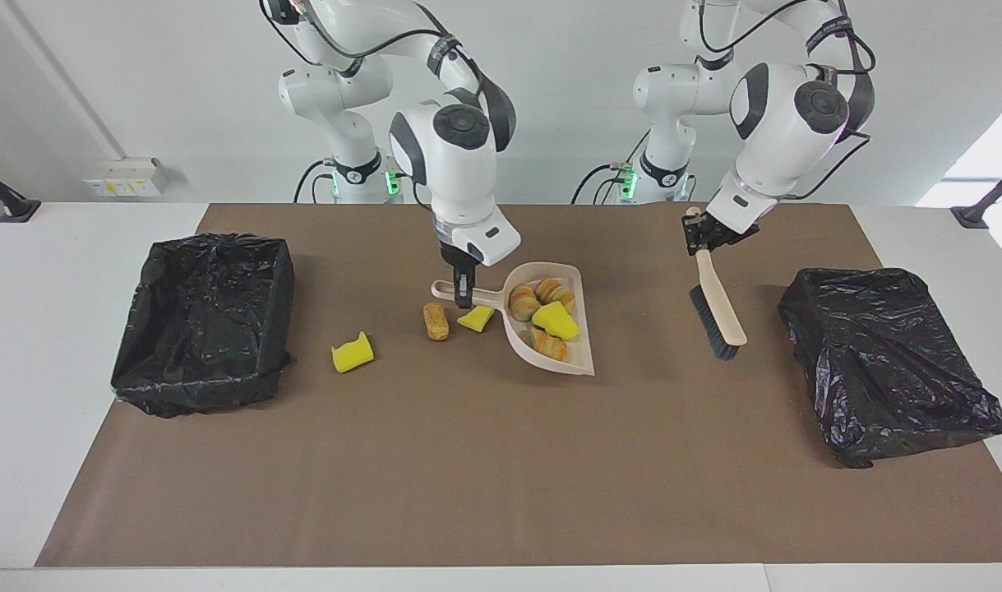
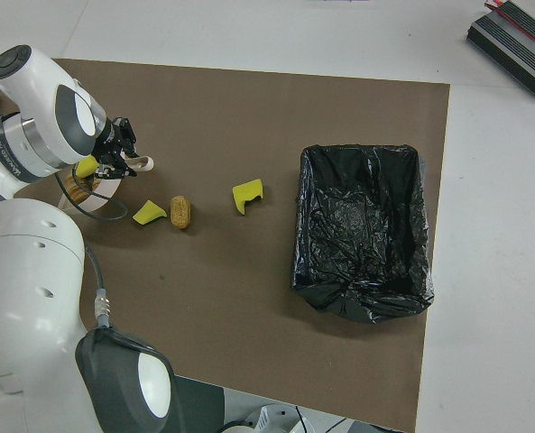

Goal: Sweep and dump trash in bin
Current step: 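Carry the loaded dustpan with the right gripper to the nearby bin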

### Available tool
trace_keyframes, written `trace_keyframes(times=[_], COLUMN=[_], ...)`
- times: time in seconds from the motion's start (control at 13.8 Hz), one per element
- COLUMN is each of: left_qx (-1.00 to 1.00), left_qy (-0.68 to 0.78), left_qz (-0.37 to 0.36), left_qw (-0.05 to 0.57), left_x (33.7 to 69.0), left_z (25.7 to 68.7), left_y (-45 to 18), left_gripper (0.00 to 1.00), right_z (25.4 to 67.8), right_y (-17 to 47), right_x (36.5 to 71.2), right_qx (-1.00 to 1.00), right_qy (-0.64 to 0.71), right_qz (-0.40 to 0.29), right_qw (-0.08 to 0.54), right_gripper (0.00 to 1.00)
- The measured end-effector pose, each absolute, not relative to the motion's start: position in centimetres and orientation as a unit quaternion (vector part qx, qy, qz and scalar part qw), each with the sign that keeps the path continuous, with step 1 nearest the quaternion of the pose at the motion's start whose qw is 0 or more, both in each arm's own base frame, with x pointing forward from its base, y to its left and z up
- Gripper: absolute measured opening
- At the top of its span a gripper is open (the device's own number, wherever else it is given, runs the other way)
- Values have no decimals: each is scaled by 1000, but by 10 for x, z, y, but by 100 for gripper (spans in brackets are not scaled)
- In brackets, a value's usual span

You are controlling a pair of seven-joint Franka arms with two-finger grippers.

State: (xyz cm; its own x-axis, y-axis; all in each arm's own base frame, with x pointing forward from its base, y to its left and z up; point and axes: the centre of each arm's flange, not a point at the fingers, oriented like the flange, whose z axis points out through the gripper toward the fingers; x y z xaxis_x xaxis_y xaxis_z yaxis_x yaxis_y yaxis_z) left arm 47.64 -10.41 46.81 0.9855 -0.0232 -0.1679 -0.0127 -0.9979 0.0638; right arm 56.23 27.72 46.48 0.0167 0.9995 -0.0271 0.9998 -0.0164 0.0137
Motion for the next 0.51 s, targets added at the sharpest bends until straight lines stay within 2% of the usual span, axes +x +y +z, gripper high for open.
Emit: trace_keyframes(times=[0.29, 0.51], left_qx=[994, 995], left_qy=[-31, -24], left_qz=[-100, -101], left_qw=[20, 6], left_x=[458, 431], left_z=[455, 447], left_y=[-146, -209], left_gripper=[26, 26], right_z=[500, 530], right_y=[183, 110], right_x=[592, 595], right_qx=[707, 702], right_qy=[707, 713], right_qz=[-1, -2], right_qw=[-5, -2], right_gripper=[33, 33])
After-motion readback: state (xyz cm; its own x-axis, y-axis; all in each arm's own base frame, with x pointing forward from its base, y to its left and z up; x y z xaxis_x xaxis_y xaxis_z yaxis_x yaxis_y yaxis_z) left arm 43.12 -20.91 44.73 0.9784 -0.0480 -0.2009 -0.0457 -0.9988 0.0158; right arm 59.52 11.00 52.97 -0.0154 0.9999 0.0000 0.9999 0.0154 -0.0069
